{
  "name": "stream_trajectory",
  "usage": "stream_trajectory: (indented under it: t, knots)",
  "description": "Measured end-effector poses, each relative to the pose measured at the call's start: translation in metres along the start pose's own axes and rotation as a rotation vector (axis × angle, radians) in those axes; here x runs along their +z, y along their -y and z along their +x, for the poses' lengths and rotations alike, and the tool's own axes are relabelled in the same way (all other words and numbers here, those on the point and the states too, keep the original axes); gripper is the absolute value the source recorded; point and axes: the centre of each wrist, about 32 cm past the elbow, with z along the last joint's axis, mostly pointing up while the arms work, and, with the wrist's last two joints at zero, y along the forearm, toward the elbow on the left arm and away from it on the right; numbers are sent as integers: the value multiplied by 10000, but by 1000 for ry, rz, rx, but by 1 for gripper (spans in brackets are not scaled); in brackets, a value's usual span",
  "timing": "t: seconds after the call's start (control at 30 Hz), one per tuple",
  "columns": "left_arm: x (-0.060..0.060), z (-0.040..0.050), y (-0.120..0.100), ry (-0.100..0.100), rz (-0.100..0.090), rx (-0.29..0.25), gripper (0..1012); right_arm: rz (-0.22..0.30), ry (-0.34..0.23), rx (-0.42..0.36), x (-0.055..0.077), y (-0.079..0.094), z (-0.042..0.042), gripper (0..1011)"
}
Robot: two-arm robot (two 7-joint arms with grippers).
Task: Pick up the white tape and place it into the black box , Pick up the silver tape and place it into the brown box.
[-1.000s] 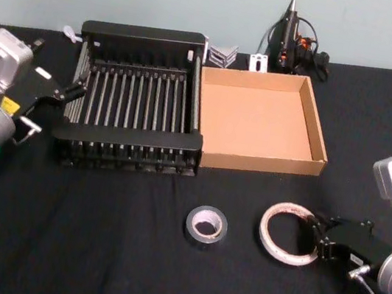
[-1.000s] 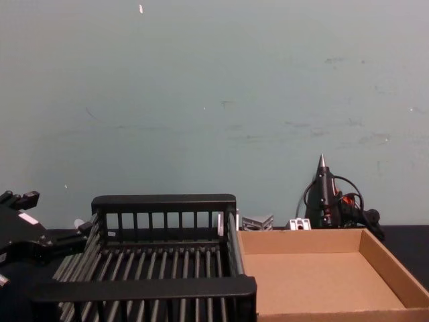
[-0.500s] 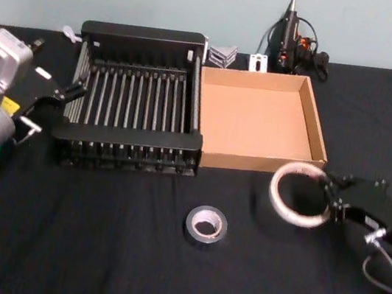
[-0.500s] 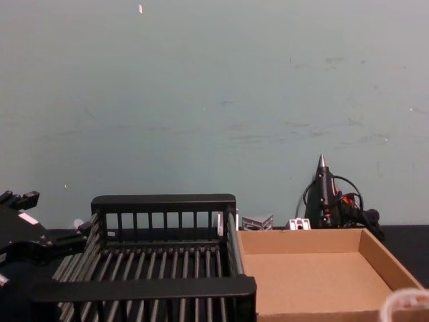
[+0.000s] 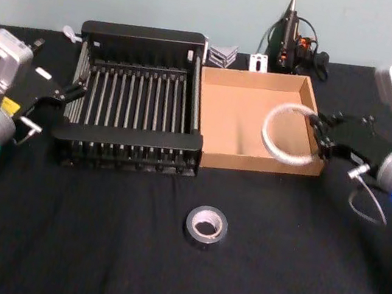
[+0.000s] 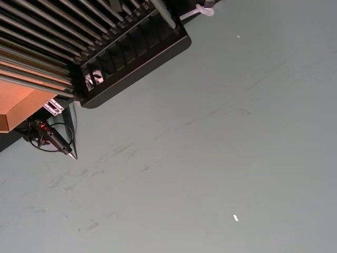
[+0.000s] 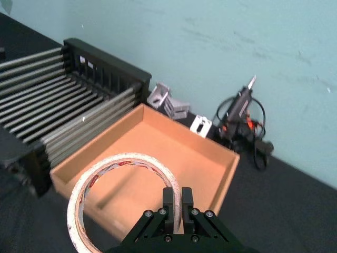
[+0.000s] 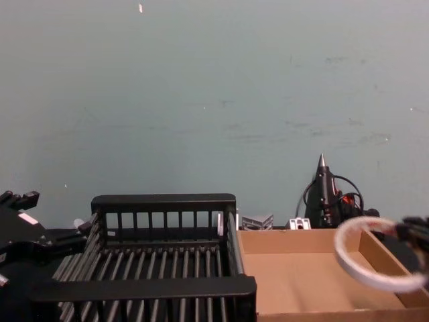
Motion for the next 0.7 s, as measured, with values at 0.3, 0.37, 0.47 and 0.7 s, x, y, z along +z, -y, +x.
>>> stream_trajectory:
  t: [0.3, 0.37, 0.47, 0.7]
  knots:
    - [0, 0, 0, 0, 0, 0, 1001, 41, 50, 17, 233, -482, 48, 96]
    - [0, 0, 0, 0, 0, 0, 1001, 55, 67, 37, 307, -642, 22, 97]
    - [0, 0, 0, 0, 0, 0, 1001, 65, 75, 56, 361, -764, -12, 96]
    - [0, 0, 0, 0, 0, 0, 1001, 109, 93, 107, 547, -1118, -170, 96]
